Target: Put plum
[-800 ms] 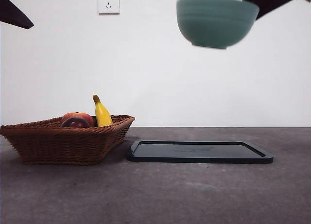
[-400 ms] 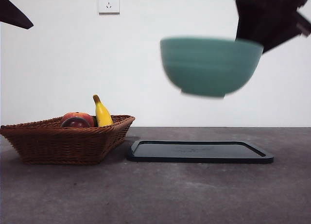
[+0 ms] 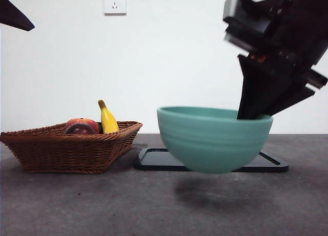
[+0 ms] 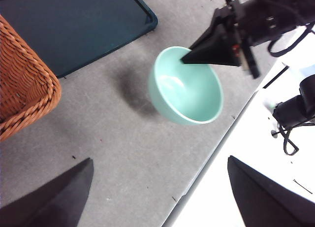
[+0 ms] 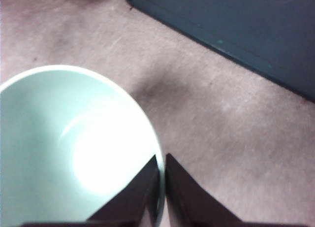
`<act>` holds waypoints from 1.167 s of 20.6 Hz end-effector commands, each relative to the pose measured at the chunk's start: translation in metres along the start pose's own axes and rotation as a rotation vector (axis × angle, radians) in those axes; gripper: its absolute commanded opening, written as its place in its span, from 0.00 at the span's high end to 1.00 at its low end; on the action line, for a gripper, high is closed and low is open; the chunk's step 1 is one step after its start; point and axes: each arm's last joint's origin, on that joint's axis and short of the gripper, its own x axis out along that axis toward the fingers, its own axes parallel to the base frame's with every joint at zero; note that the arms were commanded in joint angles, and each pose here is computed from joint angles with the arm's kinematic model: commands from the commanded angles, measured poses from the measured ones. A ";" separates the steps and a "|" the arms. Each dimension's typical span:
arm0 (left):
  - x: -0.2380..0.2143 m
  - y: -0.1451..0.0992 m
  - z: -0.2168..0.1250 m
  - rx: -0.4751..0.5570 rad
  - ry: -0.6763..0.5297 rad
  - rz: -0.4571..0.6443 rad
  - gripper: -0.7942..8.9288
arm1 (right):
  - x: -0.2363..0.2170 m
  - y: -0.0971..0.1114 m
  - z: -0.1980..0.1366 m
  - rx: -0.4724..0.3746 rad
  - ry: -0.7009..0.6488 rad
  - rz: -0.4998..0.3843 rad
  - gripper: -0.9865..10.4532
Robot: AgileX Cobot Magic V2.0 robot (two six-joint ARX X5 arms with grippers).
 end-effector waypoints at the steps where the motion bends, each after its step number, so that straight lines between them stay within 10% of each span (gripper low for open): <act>1: -0.003 -0.002 0.005 0.027 -0.015 -0.008 0.47 | 0.013 0.000 0.000 0.013 0.020 -0.004 0.90; 14: -0.003 -0.002 0.005 0.027 -0.015 -0.008 0.47 | 0.042 -0.005 -0.002 0.022 0.090 -0.034 0.90; 18: -0.003 -0.002 0.005 0.027 -0.015 -0.008 0.47 | 0.042 -0.005 -0.002 0.024 0.094 -0.035 0.72; 24: -0.003 -0.002 0.005 0.027 -0.015 -0.008 0.47 | 0.032 -0.003 0.003 0.037 0.070 -0.033 0.71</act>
